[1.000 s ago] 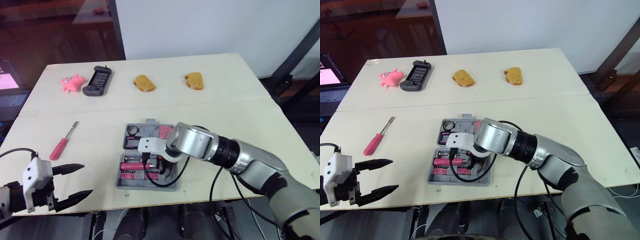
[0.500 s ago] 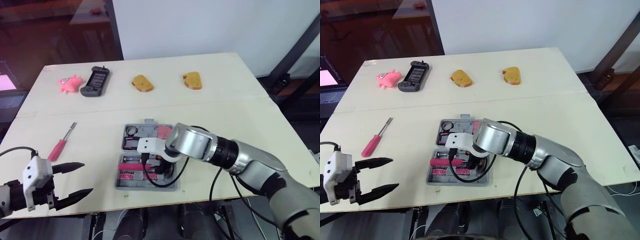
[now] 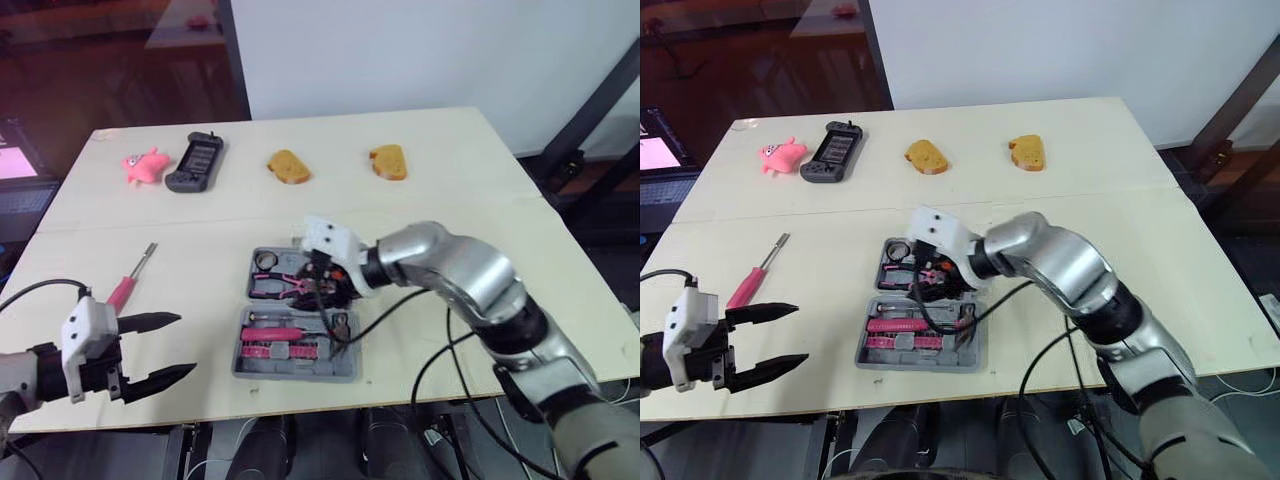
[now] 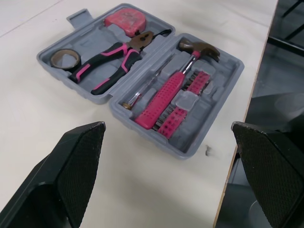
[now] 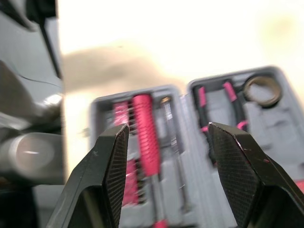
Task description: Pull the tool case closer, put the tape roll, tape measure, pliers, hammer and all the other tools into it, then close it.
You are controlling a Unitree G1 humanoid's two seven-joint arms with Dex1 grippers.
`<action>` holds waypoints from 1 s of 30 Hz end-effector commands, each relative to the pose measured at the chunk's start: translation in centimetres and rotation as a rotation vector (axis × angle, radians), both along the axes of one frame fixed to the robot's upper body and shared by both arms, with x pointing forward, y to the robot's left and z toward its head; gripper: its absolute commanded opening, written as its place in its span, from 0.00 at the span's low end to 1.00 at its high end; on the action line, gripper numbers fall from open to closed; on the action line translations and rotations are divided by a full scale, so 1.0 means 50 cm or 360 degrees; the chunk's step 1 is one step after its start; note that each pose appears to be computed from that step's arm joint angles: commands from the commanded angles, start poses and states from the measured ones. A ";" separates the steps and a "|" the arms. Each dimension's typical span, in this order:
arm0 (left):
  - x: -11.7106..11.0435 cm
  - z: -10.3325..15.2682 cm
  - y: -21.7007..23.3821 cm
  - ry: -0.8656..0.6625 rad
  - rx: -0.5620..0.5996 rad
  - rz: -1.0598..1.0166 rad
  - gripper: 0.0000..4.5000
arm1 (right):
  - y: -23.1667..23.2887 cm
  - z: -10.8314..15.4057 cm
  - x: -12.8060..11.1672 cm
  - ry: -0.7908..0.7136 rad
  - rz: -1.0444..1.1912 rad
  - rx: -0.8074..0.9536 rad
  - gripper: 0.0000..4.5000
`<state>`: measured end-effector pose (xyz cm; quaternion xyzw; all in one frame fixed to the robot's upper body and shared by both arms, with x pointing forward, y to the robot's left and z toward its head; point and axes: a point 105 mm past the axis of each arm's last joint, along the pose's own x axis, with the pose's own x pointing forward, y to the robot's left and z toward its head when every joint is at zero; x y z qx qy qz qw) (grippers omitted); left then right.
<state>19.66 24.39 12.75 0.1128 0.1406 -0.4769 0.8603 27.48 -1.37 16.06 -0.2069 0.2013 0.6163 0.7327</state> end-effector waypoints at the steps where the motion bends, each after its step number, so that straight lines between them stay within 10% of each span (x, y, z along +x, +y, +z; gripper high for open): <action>1: 0.001 0.015 -0.016 -0.0006 -0.0034 -0.0076 1.00 | 0.013 0.028 -0.027 -0.0293 0.0141 0.0205 0.62; 4: 0.002 0.016 -0.018 -0.0002 -0.0035 -0.0091 1.00 | 0.014 0.018 -0.032 -0.0367 0.0165 0.0276 0.57; 10: 0.002 0.018 -0.021 0.0004 -0.0029 -0.0110 1.00 | 0.002 -0.069 -0.032 -0.0310 0.0216 0.0166 0.02; 30: -0.017 0.019 -0.031 -0.0006 0.0004 -0.0153 1.00 | 0.053 -0.164 0.006 -0.0156 0.0349 -0.0046 0.02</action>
